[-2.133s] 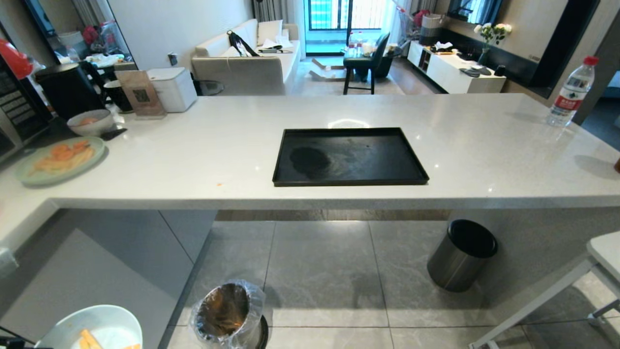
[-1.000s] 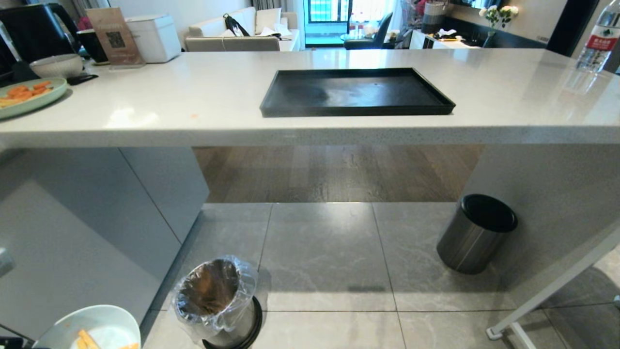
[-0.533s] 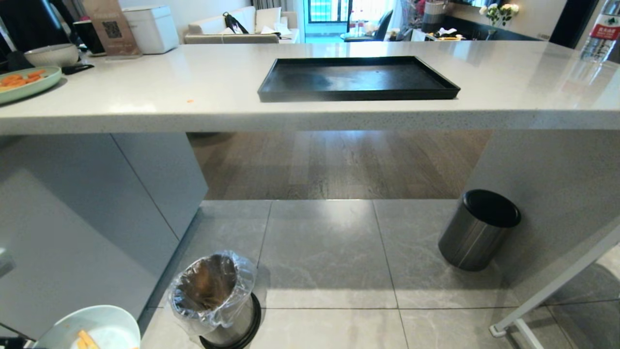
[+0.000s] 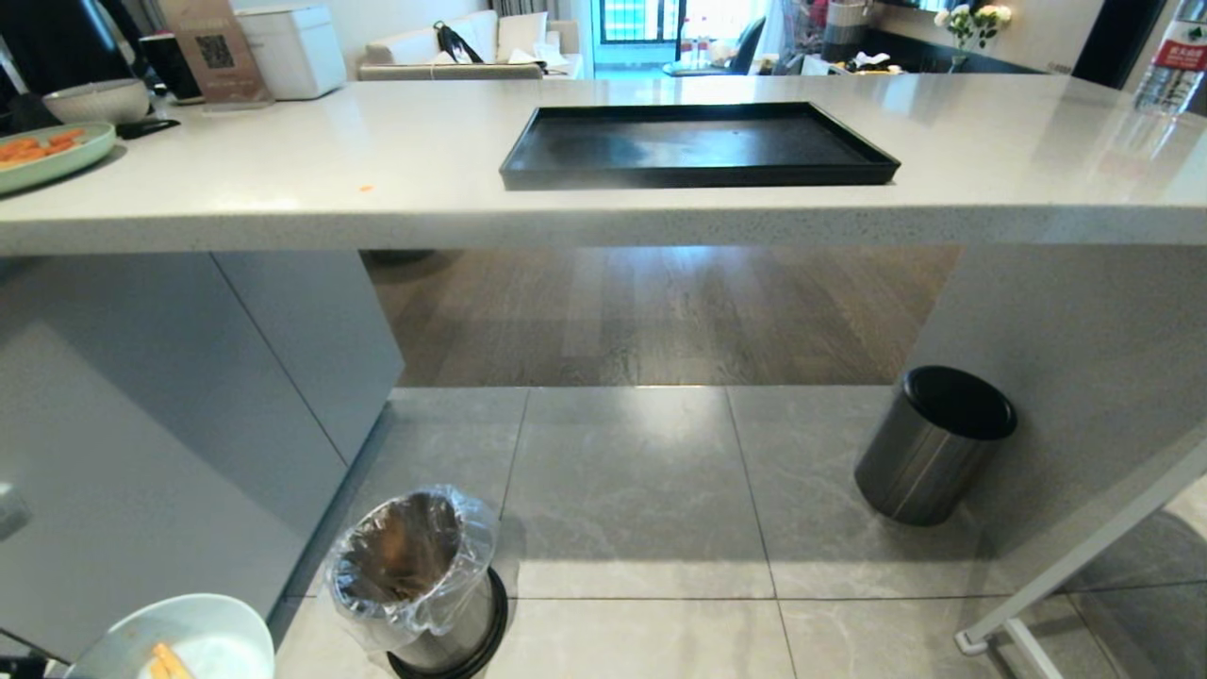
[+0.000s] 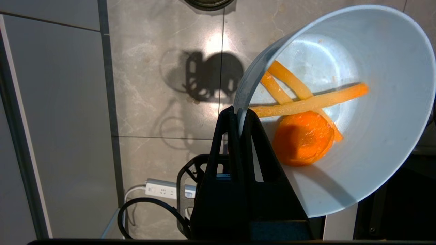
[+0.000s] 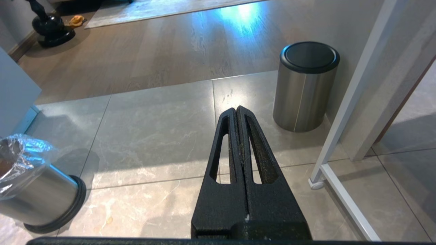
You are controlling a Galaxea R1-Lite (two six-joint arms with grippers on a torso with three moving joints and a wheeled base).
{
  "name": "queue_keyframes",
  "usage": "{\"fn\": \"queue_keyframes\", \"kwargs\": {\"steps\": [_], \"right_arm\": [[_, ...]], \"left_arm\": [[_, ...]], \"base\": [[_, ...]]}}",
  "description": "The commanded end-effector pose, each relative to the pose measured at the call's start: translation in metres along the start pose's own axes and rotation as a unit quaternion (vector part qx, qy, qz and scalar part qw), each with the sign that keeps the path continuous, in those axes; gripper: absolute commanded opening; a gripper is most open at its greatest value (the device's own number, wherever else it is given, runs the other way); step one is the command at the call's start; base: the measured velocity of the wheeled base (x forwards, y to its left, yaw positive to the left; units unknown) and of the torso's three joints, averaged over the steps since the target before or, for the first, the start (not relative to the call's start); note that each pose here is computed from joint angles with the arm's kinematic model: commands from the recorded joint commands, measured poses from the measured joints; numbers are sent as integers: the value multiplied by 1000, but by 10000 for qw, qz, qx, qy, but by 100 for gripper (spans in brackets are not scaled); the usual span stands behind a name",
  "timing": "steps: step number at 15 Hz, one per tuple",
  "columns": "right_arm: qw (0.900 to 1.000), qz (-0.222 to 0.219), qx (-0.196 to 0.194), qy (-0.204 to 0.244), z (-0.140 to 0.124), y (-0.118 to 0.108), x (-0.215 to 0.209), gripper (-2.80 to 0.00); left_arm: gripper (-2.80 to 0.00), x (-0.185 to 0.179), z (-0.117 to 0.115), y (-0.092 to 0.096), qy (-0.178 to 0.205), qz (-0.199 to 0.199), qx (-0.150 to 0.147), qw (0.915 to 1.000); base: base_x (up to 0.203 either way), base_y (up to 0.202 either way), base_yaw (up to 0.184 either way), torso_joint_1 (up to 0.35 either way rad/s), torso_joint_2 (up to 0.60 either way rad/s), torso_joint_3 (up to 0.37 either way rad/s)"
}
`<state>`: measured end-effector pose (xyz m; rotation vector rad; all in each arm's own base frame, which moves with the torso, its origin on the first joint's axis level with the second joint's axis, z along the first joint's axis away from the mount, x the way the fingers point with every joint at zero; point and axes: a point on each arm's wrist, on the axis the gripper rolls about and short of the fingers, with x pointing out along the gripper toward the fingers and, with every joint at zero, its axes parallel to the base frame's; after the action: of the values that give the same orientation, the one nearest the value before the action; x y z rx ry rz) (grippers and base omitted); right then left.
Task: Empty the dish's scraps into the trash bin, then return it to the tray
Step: Move the bowl over the trash can
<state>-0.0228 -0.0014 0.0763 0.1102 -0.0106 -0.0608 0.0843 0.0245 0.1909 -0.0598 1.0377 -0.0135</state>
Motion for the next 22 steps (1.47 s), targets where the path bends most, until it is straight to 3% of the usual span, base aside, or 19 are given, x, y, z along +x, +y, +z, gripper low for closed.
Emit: {"fn": "queue_keyframes", "kwargs": {"steps": [1,22], "right_arm": [[10000,0,3,-5,0,0,0,-280],[10000,0,2,-2,0,0,0,-280]], "left_arm": [[-280,1,-2,0,58,-19,-10,10000],[-280,6,-2,1,176,-58,-12,9998]], "base": [[0,0,0,7,29,41],[0,0,0,0,0,0]]}}
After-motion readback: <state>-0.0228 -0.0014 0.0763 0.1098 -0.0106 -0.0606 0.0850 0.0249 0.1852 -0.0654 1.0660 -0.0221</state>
